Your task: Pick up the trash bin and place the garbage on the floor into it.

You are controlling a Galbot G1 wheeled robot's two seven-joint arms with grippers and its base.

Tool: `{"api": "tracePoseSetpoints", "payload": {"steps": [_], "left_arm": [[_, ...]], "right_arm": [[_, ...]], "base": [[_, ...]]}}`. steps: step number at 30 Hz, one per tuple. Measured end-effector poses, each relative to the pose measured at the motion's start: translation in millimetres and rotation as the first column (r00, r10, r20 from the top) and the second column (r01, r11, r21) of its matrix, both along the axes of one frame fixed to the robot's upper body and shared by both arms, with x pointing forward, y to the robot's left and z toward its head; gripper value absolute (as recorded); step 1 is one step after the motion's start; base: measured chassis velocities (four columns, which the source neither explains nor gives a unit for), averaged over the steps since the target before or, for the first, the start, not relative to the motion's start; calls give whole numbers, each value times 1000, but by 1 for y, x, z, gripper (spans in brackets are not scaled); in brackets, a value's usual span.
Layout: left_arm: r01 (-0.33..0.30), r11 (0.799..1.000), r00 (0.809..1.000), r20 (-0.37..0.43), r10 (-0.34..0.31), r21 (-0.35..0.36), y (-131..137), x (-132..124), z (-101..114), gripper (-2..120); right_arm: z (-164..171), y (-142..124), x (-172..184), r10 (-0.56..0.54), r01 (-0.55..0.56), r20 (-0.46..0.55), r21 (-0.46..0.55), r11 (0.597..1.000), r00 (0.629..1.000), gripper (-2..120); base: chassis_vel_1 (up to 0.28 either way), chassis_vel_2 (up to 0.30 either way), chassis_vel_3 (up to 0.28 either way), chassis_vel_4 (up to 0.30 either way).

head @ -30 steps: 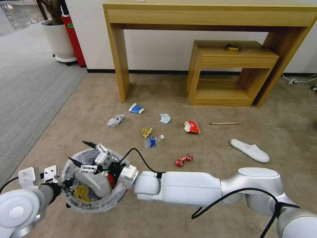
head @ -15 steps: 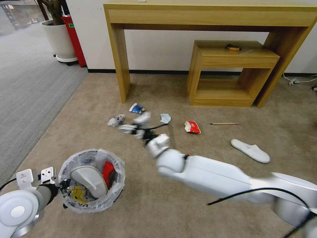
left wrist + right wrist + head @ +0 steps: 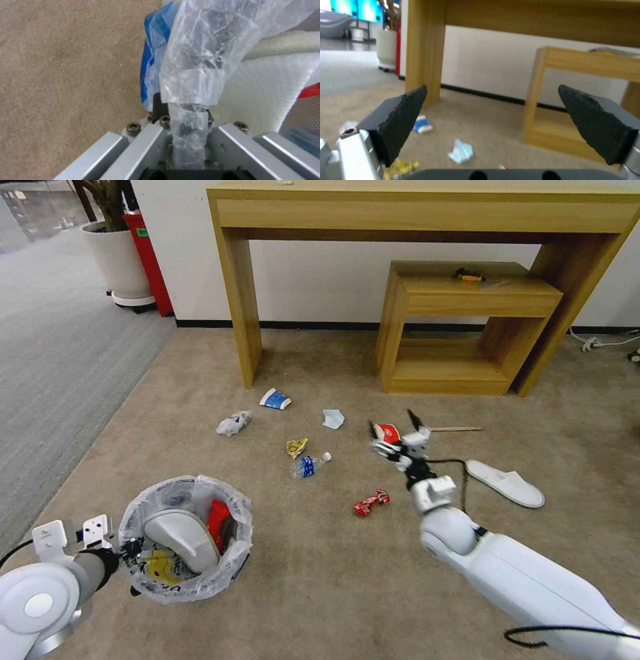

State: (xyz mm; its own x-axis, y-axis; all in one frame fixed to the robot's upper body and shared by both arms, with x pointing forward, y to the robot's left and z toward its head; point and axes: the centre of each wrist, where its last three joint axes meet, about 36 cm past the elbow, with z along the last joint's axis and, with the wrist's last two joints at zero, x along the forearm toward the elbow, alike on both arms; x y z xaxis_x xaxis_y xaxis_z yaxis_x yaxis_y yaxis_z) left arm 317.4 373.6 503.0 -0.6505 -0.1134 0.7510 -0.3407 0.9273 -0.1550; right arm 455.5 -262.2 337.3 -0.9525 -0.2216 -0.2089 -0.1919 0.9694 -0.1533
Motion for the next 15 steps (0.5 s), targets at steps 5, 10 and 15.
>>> {"api": "tracePoseSetpoints", "payload": {"steps": [5, 10, 15], "left_arm": [[0, 1000, 1000, 2, 0, -4, -3, -3, -4, 0], [3, 1000, 1000, 3, -3, -5, -5, -5, -5, 0], [5, 1000, 1000, 5, -5, -4, -6, -7, -4, 0]], "right_arm": [[-17, -16, -20, -9, 8, -28, -23, 1000, 1000, 100], [-20, -14, -21, -5, 5, -26, -22, 1000, 1000, 100], [-20, -5, -19, 8, -9, -21, -15, 1000, 1000, 100]], "base": [[0, 0, 0, 0], [-12, 20, 24, -19], [-88, 105, 100, -118]]}}
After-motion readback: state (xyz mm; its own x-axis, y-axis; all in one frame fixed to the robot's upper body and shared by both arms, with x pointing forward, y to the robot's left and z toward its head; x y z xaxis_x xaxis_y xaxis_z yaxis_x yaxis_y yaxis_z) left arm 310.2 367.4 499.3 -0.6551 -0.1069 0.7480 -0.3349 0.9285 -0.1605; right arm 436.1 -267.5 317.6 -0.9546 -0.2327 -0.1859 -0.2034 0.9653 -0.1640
